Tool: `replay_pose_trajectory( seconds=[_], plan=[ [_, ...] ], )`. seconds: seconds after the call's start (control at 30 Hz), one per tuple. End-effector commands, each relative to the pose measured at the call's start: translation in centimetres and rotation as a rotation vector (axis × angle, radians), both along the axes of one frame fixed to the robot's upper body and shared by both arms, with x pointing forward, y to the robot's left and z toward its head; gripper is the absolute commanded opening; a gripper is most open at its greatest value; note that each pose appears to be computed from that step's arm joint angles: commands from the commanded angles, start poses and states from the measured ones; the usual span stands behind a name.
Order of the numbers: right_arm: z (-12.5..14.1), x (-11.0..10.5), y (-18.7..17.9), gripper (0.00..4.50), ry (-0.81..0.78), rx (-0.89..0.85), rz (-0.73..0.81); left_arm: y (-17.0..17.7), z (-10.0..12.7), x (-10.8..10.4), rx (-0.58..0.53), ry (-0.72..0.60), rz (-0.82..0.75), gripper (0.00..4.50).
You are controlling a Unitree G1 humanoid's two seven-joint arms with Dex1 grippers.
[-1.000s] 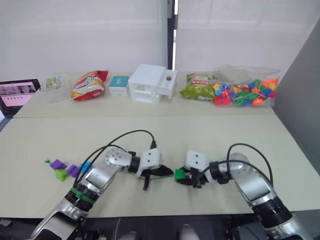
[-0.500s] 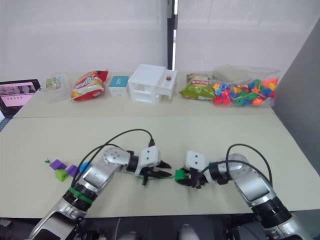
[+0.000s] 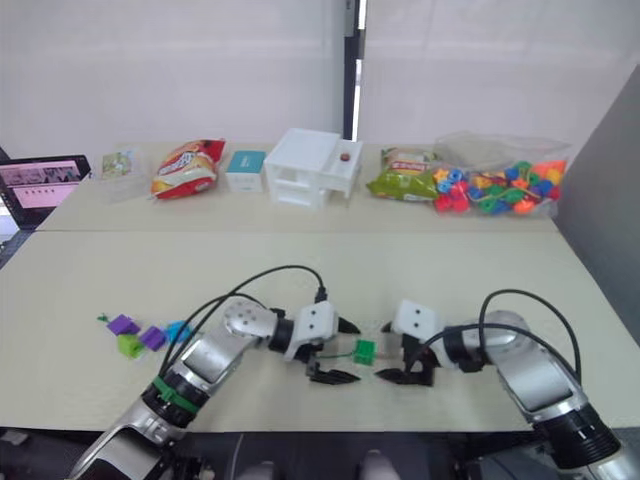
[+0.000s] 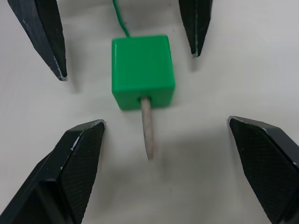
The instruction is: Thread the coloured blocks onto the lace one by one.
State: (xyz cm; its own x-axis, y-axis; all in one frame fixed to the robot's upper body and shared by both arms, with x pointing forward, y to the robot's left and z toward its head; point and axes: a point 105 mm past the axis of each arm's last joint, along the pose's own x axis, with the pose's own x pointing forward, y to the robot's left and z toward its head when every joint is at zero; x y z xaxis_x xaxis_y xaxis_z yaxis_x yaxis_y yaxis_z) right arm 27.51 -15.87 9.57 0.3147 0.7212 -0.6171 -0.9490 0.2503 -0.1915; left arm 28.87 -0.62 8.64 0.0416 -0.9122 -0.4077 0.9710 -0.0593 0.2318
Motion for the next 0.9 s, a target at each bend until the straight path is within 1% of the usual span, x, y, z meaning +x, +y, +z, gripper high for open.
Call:
replay_pose_trajectory(
  seconds=[0.03, 0.1, 0.27, 0.3, 0.43, 0.47, 0.57, 0.6, 0.67, 0.7, 0.77, 0.9],
  plan=[
    [1.0, 0.0, 0.1, 4.5, -0.041, 0.015, 0.003, -1.1, 0.6, 0.2, -0.031, -0.045, -0.004, 4.49],
    [0.8, 0.1, 0.0, 4.5, -0.042, 0.019, -0.004, -1.3, 0.6, 0.2, -0.045, -0.035, 0.0, 4.49],
    [0.6, 0.0, 0.3, 4.5, -0.039, 0.031, 0.004, -1.3, 0.7, 0.2, -0.055, -0.026, -0.006, 3.04],
    [0.6, 0.0, 0.4, 4.5, -0.038, 0.032, 0.006, -1.3, 0.7, 0.1, -0.057, -0.024, -0.007, 2.59],
    [0.6, 0.0, 0.6, 4.5, -0.038, 0.038, 0.018, -1.3, 0.9, 0.1, -0.062, -0.021, -0.008, 1.32],
    [0.6, 0.0, 0.6, 4.5, -0.039, 0.041, 0.022, -1.3, 1.0, 0.1, -0.063, -0.022, -0.009, 1.2],
    [0.5, 0.0, 0.8, 3.69, -0.038, 0.042, 0.033, -1.1, 1.1, 0.0, -0.065, -0.02, -0.012, 1.2],
    [0.3, 0.0, 0.9, 3.36, -0.035, 0.037, 0.038, -1.0, 1.0, 0.0, -0.065, -0.018, -0.012, 1.2],
    [0.0, 0.1, 0.9, 2.54, -0.037, 0.019, 0.048, -0.9, 1.0, 0.0, -0.064, -0.018, -0.011, 1.2],
    [-0.1, 0.1, 0.9, 2.3, -0.04, 0.014, 0.051, -0.9, 1.0, 0.0, -0.064, -0.017, -0.011, 1.2],
    [-0.3, 0.2, 0.8, 1.67, -0.041, 0.008, 0.053, -0.9, 1.0, 0.0, -0.063, -0.017, -0.011, 1.2],
    [-0.4, 0.6, 0.1, 0.31, -0.048, -0.017, 0.052, -0.5, 1.1, 0.0, -0.059, -0.016, -0.017, 1.2]
  ],
)
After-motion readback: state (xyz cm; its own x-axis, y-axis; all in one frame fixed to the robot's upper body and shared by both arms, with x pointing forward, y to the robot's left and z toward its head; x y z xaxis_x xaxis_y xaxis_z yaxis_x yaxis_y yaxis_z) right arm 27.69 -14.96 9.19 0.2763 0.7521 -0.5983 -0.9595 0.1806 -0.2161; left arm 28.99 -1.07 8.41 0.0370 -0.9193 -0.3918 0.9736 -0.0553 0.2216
